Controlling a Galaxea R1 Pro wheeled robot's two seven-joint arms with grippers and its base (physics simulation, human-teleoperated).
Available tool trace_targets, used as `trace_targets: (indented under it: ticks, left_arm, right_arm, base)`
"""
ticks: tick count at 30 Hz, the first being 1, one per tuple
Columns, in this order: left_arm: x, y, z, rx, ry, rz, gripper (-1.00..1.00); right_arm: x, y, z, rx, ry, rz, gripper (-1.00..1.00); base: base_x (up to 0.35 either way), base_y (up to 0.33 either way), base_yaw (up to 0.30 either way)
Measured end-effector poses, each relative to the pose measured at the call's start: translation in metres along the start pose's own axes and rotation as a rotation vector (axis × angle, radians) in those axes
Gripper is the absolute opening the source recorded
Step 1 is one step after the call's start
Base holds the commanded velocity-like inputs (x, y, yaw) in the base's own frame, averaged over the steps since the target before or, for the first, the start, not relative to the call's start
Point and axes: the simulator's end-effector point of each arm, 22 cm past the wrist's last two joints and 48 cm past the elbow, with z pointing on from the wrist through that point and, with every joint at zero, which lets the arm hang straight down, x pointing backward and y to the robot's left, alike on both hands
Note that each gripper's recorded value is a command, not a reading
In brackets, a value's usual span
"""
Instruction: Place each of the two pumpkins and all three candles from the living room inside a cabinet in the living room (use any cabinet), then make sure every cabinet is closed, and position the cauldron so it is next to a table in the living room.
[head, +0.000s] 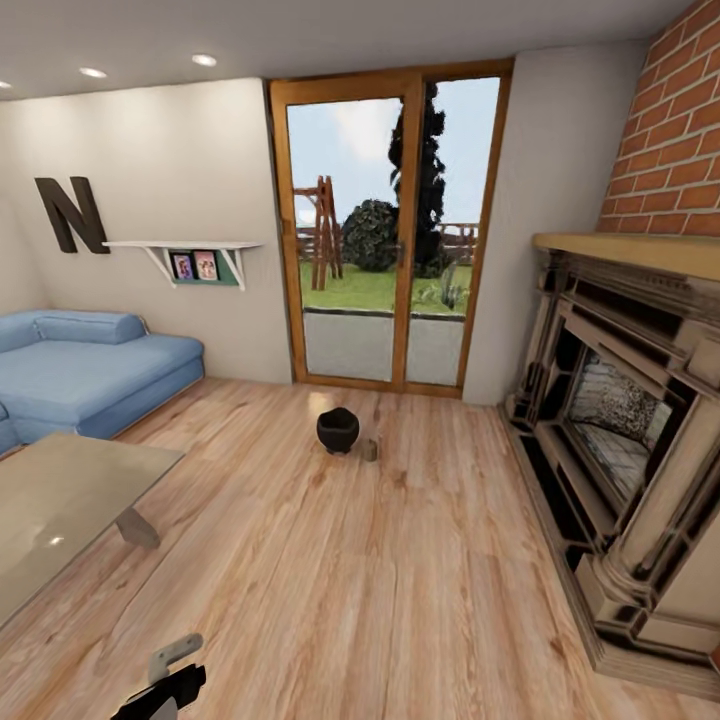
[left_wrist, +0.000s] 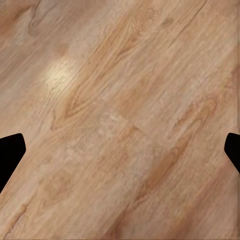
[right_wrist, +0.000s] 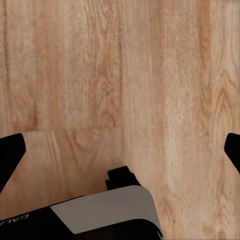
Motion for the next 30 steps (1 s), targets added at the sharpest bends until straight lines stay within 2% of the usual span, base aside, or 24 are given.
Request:
trace_targets:
  ticks: [30]
  left_arm:
    - [0.0002,-0.0015,-0.0001,0.005,0.000,0.002,1.00]
  right_arm:
    - [0.0002,-0.0003,0.0000,0.001,0.001,0.004,1.00]
  base:
    - [0.332,0.000,0.000]
